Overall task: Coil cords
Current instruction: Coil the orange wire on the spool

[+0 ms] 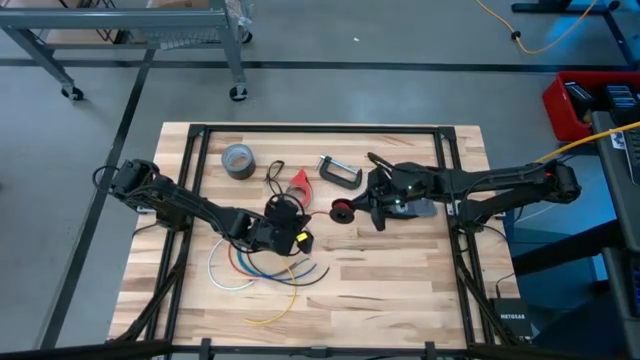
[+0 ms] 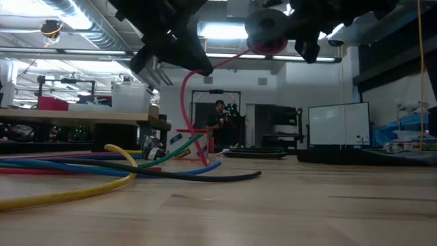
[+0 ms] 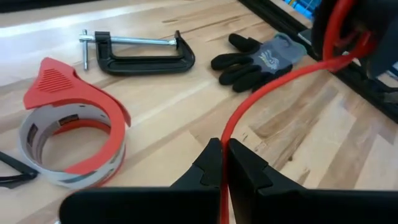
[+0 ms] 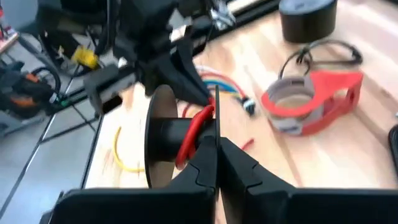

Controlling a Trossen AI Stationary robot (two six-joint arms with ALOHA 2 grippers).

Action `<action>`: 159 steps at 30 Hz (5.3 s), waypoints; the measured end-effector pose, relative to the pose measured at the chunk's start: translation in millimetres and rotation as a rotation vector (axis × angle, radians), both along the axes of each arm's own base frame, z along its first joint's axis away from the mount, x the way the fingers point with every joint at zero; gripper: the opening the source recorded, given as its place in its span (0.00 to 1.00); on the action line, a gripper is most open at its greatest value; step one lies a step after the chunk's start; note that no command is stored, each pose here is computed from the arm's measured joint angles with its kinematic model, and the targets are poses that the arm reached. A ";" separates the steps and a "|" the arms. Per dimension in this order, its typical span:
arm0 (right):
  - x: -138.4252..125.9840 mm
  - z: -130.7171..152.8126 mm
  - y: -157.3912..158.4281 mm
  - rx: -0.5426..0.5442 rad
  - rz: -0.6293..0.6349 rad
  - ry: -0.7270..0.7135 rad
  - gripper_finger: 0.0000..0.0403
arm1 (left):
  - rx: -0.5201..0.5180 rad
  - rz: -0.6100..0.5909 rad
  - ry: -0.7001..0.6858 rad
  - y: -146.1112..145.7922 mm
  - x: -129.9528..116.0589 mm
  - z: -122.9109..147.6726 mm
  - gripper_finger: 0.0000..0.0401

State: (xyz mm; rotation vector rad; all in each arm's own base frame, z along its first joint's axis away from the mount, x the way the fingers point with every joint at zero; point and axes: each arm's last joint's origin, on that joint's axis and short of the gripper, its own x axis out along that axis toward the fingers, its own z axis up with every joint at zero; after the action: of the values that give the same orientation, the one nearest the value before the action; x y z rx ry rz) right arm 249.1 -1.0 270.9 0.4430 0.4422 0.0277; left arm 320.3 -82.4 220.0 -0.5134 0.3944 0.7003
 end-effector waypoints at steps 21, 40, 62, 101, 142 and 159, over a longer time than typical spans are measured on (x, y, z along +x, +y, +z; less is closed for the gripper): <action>-10.4 -19.0 -0.3 -0.007 -0.024 0.226 0.01 | -0.037 0.044 -0.059 23.2 7.0 8.4 0.00; -10.1 -18.6 -7.1 -0.109 -0.240 0.220 0.01 | -0.188 -0.048 -0.299 37.0 19.4 34.6 0.00; 33.3 -31.2 -11.6 -0.136 -0.352 0.030 0.01 | -0.187 -0.089 -0.416 41.8 26.5 45.2 0.00; 45.2 -7.4 -13.5 -0.122 -0.421 -0.268 0.01 | -0.028 -0.225 -0.239 25.6 28.8 27.9 0.16; 46.4 -2.4 -11.4 -0.128 -0.344 -0.319 0.01 | -0.080 -0.281 -0.134 -7.7 37.1 -14.8 0.30; 46.7 3.4 -11.3 -0.122 -0.343 -0.378 0.01 | -0.075 -0.307 -0.232 -13.5 39.7 -4.8 0.36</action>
State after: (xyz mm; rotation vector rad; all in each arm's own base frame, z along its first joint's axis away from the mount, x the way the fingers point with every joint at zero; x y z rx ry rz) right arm 295.9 -12.3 274.3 0.3782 -0.0075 -0.2427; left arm 360.0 -95.9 215.2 -0.5833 0.2744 0.3264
